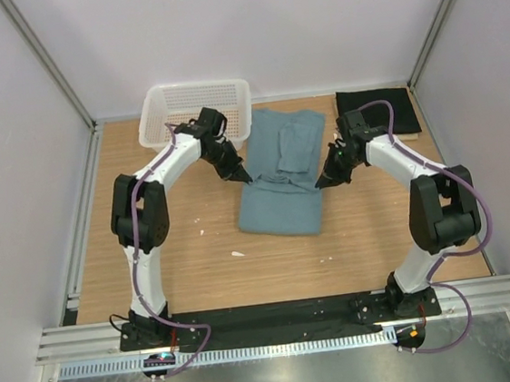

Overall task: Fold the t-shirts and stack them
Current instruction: Fold the tshirt

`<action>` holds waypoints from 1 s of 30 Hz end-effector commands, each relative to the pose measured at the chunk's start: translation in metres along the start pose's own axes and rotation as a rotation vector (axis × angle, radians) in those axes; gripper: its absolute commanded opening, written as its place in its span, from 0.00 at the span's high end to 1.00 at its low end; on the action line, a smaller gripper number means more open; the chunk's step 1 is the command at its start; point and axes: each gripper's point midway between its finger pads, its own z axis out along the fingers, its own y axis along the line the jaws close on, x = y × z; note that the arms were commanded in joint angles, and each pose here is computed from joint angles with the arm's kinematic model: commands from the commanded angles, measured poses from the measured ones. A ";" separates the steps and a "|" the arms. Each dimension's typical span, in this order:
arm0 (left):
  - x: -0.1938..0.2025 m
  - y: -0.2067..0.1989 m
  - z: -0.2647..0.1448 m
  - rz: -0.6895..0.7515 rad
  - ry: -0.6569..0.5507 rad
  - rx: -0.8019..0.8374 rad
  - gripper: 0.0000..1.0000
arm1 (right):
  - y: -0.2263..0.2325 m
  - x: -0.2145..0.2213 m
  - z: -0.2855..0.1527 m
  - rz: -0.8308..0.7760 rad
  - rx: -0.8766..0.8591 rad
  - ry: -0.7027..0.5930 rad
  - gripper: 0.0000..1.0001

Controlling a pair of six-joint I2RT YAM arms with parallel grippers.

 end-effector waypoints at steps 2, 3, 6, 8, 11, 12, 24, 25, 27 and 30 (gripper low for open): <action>-0.015 -0.006 -0.002 -0.009 0.010 0.030 1.00 | 0.009 -0.027 0.002 -0.042 -0.056 -0.020 0.99; -0.017 -0.005 -0.001 -0.010 0.008 0.029 1.00 | 0.013 -0.030 0.003 -0.044 -0.073 -0.017 0.99; -0.022 -0.003 0.007 -0.023 0.013 0.028 1.00 | 0.013 -0.037 0.014 -0.047 -0.074 0.000 0.99; -0.024 -0.003 0.010 -0.021 0.018 0.033 1.00 | 0.013 -0.040 0.017 -0.044 -0.078 0.003 0.99; -0.026 0.001 0.019 -0.026 0.034 0.022 1.00 | 0.013 -0.045 0.022 -0.045 -0.077 0.004 0.99; -0.028 0.002 0.021 -0.029 0.034 0.018 1.00 | 0.014 -0.048 0.023 -0.047 -0.077 0.002 0.99; -0.038 -0.004 0.029 -0.035 0.036 0.035 1.00 | 0.003 -0.060 0.030 -0.022 -0.053 0.005 0.99; -0.038 -0.003 0.031 -0.034 0.037 0.038 1.00 | 0.001 -0.060 0.032 -0.020 -0.051 0.009 0.99; -0.040 -0.001 0.034 -0.035 0.033 0.032 0.95 | -0.002 -0.060 0.038 -0.021 -0.049 0.014 0.99; -0.044 0.003 0.036 -0.022 0.010 0.016 0.86 | -0.003 -0.068 0.044 -0.028 -0.049 -0.007 0.97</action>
